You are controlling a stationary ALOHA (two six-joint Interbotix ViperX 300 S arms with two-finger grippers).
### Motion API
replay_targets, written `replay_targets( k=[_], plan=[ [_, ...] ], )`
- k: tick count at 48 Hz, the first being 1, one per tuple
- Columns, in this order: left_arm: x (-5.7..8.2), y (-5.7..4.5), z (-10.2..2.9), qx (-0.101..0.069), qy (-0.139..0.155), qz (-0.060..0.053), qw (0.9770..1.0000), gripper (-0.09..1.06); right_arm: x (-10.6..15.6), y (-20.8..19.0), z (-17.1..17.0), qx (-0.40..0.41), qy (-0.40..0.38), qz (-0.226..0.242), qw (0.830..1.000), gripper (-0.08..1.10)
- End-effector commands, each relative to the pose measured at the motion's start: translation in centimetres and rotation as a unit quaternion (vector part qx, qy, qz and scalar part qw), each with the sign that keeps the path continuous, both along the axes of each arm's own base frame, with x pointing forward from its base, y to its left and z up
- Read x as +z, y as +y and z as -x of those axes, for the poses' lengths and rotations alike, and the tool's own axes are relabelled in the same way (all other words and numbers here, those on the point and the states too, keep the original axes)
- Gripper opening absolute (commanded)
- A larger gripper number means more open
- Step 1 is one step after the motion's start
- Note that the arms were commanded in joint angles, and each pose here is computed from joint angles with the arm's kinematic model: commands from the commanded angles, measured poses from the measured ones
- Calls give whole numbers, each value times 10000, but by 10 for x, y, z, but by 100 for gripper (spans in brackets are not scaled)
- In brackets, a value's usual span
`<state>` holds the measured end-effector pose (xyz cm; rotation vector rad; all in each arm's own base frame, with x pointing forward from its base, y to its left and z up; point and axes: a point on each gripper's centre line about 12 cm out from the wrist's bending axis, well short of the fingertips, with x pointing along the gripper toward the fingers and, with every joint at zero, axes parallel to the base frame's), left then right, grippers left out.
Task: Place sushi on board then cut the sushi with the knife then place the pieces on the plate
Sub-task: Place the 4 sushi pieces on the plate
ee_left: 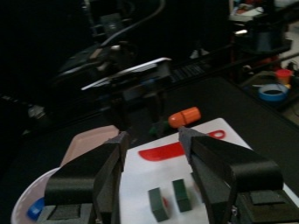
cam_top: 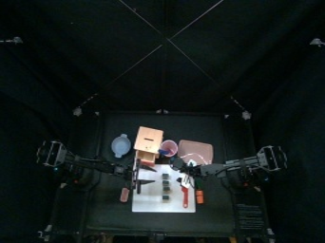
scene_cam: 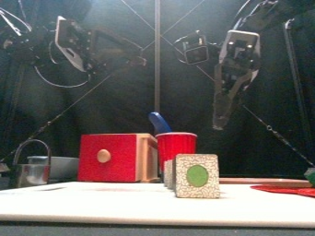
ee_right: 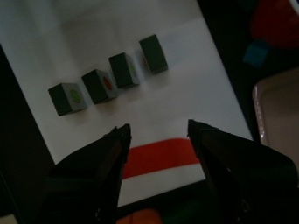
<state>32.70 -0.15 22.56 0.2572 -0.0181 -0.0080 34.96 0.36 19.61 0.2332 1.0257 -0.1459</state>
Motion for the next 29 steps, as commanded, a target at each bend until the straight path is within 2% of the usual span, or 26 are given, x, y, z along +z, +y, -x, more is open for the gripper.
replay_targets(
  k=[1,6,15,20,25,29],
  plan=[
    [10,14,6,287,-193,66,9994,86,13,-3,-20,390,-212,124,9989,88],
    [5,23,16,500,-131,70,9986,86,7,-4,-36,699,-169,276,9970,88],
    [4,33,31,783,-131,54,9968,86,-9,-10,-54,841,-11,416,9956,88],
    [4,34,35,849,-133,36,9963,86,-17,-19,-59,793,35,462,9958,88],
    [2,34,41,856,-113,-12,9963,86,-23,-25,-64,743,4,508,9959,88],
    [2,34,45,861,-121,-6,9962,86,-27,-28,-66,725,6,516,9960,87]
  ],
)
